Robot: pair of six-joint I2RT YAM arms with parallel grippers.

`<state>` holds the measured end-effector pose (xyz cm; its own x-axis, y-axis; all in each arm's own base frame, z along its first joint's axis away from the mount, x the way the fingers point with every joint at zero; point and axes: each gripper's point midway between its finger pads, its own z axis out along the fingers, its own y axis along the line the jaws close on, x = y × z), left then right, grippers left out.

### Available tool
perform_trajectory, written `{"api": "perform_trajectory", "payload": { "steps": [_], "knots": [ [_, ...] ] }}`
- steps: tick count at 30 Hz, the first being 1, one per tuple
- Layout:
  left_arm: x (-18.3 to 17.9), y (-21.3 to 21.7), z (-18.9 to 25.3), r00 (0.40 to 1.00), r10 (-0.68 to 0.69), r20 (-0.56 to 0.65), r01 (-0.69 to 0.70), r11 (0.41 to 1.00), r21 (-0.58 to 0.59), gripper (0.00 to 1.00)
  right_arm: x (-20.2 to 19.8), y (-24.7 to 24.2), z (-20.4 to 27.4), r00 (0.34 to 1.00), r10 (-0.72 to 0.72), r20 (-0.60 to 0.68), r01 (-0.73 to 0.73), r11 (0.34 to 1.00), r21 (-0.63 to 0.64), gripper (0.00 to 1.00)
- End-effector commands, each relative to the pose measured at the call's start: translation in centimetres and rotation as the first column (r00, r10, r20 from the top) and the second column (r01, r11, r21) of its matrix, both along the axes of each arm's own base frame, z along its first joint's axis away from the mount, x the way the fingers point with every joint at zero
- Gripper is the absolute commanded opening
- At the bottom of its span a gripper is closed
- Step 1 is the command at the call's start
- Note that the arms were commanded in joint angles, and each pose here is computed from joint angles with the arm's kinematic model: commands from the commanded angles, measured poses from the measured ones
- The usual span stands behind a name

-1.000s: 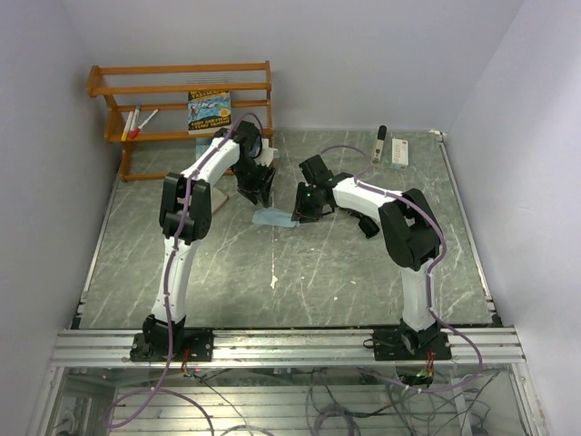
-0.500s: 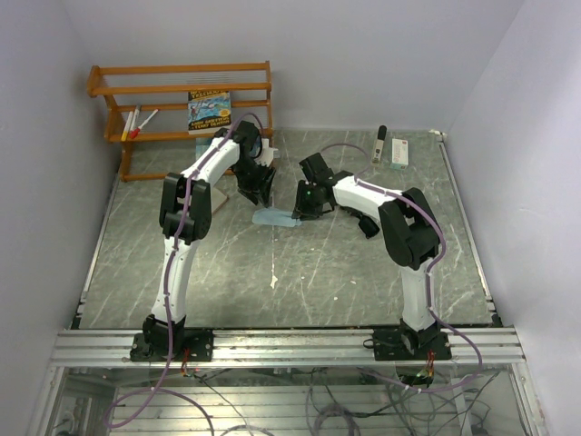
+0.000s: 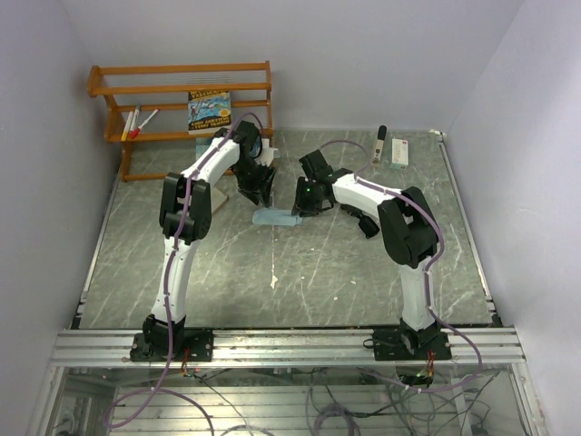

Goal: Organize the sunglasses
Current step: Fold the glasses cleaning cloth at the center of the board.

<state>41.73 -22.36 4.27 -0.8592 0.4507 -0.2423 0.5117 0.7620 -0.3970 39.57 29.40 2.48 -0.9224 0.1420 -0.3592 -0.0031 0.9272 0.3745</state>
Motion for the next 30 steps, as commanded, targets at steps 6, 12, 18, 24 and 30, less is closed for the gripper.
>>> {"api": "perform_trajectory", "payload": {
  "steps": [6,12,18,24,30],
  "knots": [
    [0.2,-0.4,0.1,1.0,0.008,-0.013,-0.008,0.999,-0.035,0.55,1.4,0.1,0.1,0.999,-0.009,0.032,0.009,1.0,0.02,0.28],
    [0.2,-0.4,0.1,1.0,0.007,-0.013,-0.008,0.999,-0.04,0.55,1.9,0.2,0.4,0.999,-0.023,0.039,0.022,0.999,0.04,0.06],
    [0.1,-0.4,0.0,1.0,0.006,-0.018,-0.006,0.999,-0.04,0.54,2.2,0.4,0.8,0.999,-0.035,0.037,0.033,0.998,0.059,0.0],
    [0.1,-0.5,0.0,1.0,0.006,-0.018,-0.006,0.999,-0.041,0.53,2.7,0.1,1.2,0.997,-0.07,0.012,0.069,0.993,0.099,0.0],
    [0.3,-0.6,0.3,1.0,0.005,-0.013,-0.006,0.999,-0.044,0.53,4.1,-1.5,1.0,0.99,-0.138,-0.043,0.142,0.983,0.117,0.0]
  ]
}}
